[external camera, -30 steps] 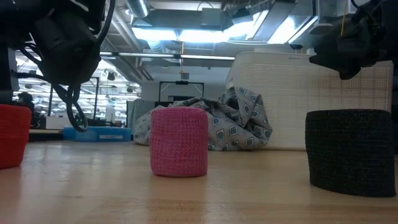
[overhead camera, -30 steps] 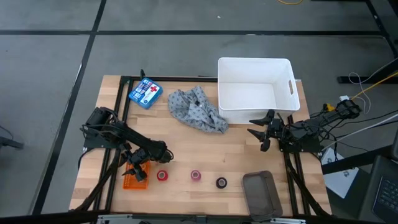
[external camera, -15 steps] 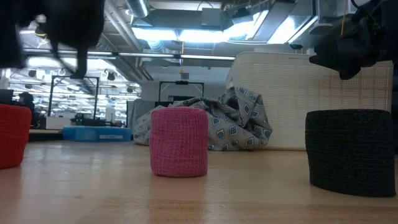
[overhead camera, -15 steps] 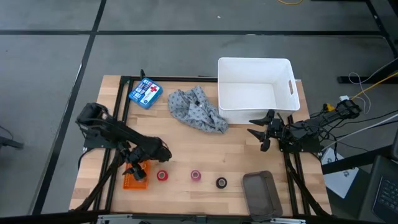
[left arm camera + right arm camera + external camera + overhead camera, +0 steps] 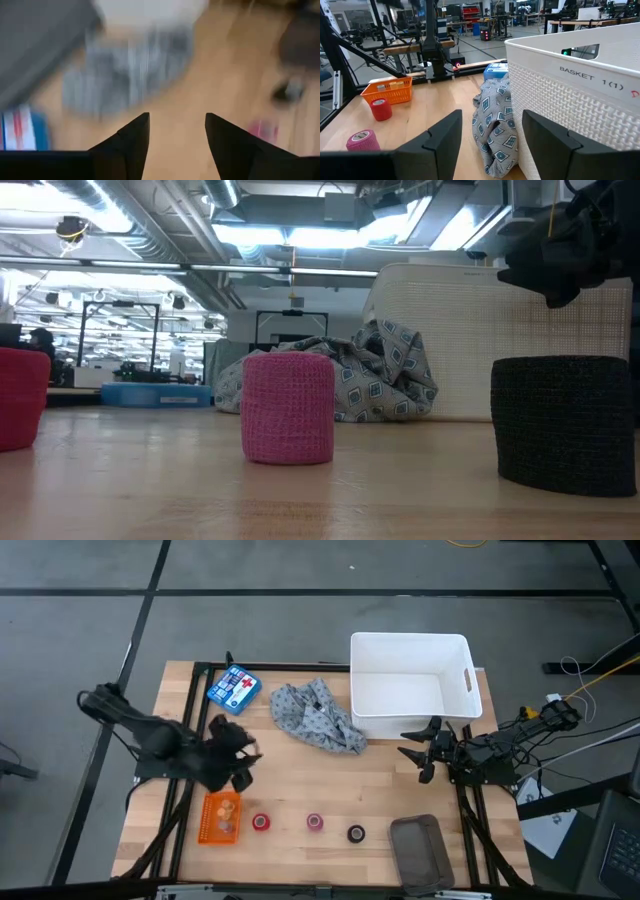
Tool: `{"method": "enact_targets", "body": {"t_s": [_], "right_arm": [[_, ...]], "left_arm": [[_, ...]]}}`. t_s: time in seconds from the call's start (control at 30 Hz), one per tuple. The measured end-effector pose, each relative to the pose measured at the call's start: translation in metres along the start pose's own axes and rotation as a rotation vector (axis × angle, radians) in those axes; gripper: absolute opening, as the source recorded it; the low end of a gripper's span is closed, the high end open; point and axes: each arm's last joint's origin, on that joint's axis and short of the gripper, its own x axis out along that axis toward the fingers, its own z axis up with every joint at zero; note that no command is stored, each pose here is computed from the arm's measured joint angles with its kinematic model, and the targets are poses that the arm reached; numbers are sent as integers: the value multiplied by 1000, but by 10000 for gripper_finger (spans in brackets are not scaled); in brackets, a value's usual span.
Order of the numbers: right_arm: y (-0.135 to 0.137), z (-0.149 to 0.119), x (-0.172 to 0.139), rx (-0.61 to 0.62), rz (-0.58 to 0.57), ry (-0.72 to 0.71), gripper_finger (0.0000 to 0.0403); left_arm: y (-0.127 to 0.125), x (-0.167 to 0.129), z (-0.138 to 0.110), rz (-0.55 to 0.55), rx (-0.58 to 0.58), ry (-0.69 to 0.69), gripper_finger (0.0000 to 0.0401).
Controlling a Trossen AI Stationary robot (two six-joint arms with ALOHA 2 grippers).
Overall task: Pick & place medical supplies in basket/bin
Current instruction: Put the black bandage into the black bin
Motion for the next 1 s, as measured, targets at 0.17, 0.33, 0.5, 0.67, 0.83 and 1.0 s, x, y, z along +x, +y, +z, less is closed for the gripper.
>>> {"method": "enact_targets", "body": {"t_s": [0.17, 0.33, 0.5, 0.67, 0.83, 1.0], "right_arm": [[0, -1, 0, 0, -1, 8, 209], [0, -2, 0, -3, -3, 18, 209], [-1, -3, 0, 0, -4, 25, 209], [0, -3, 0, 5, -4, 25, 209], [-1, -3, 0, 13, -4, 27, 209], [-1, -3, 0, 14, -4, 27, 209]], "left_arm": [[-23, 17, -7, -41, 113, -180, 189], [-58, 73, -43, -60, 193, -200, 189], [-82, 117, -80, -72, 259, -48, 189], [-99, 130, -88, -131, 257, 109, 189], [-108, 125, -79, -104, 298, 169, 189], [-111, 116, -72, -71, 330, 155, 189]]}}
